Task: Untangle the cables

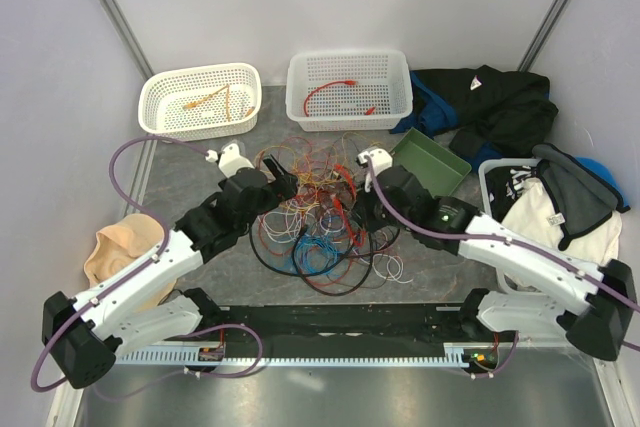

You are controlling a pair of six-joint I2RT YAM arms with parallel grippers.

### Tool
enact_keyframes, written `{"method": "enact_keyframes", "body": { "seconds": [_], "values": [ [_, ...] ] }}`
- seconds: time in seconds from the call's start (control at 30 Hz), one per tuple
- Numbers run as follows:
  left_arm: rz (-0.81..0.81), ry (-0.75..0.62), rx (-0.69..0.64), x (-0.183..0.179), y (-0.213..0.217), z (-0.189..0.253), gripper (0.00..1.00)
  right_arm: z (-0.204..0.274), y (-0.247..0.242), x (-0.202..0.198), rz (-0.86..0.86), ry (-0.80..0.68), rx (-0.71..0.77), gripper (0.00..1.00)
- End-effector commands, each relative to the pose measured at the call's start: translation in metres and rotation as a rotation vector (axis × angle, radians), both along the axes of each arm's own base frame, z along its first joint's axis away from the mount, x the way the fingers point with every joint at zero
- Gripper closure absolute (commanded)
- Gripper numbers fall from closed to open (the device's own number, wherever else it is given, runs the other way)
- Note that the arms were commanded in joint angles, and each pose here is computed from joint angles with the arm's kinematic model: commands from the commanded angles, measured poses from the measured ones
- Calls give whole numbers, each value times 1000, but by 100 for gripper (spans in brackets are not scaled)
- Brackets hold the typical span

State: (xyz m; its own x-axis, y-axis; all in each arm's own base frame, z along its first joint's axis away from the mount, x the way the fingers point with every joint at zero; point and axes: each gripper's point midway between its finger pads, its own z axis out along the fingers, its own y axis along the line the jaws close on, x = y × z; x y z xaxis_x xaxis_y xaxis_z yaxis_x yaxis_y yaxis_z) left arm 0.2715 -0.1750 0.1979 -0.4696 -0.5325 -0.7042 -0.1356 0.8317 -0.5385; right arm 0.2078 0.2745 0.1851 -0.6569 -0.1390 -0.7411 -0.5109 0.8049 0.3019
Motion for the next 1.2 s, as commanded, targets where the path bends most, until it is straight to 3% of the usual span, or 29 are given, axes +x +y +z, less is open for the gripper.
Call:
{"method": "enact_keyframes", "body": {
  "seconds": [0.0, 0.2, 0.4, 0.57, 0.63, 0.7, 0.83, 0.9, 0.97, 1.0, 1.07, 1.1, 1.17],
  "values": [
    [47, -9, -30, 1, 5, 0, 0, 108, -14, 17, -111, -251, 221, 100],
    [54, 43, -17, -9, 11, -30, 0, 190, -31, 39, -231, -417, 289, 100],
    [44, 112, -28, -23, 13, -61, 0, 229, -37, 83, -383, -504, 337, 100],
    [53, 146, -49, -32, 17, -78, 0, 208, -53, 179, -555, -434, 392, 100],
    [52, 163, -38, -37, 20, -88, 0, 187, -43, 214, -547, -328, 485, 100],
    [38, 173, -37, -42, 21, -93, 0, 199, -48, 244, -548, -346, 591, 100],
    [3, 196, -72, -54, 20, -102, 0, 164, -41, 309, -575, -293, 580, 100],
    [-5, 209, -82, -60, 21, -109, 0, 173, -38, 328, -576, -306, 604, 100],
    [-9, 197, -104, -63, 21, -107, 0, 141, -33, 354, -589, -255, 581, 100],
    [-6, 196, -104, -64, 23, -109, 1, 159, -29, 364, -578, -280, 606, 100],
    [0, 178, -110, -64, 25, -108, 0, 113, -12, 383, -538, -184, 547, 99],
    [-2, 173, -100, -64, 27, -109, 0, 143, -6, 391, -505, -219, 577, 68],
    [-3, 163, -88, -63, 28, -107, 0, 103, 2, 399, -511, -132, 502, 39]
  ]
}}
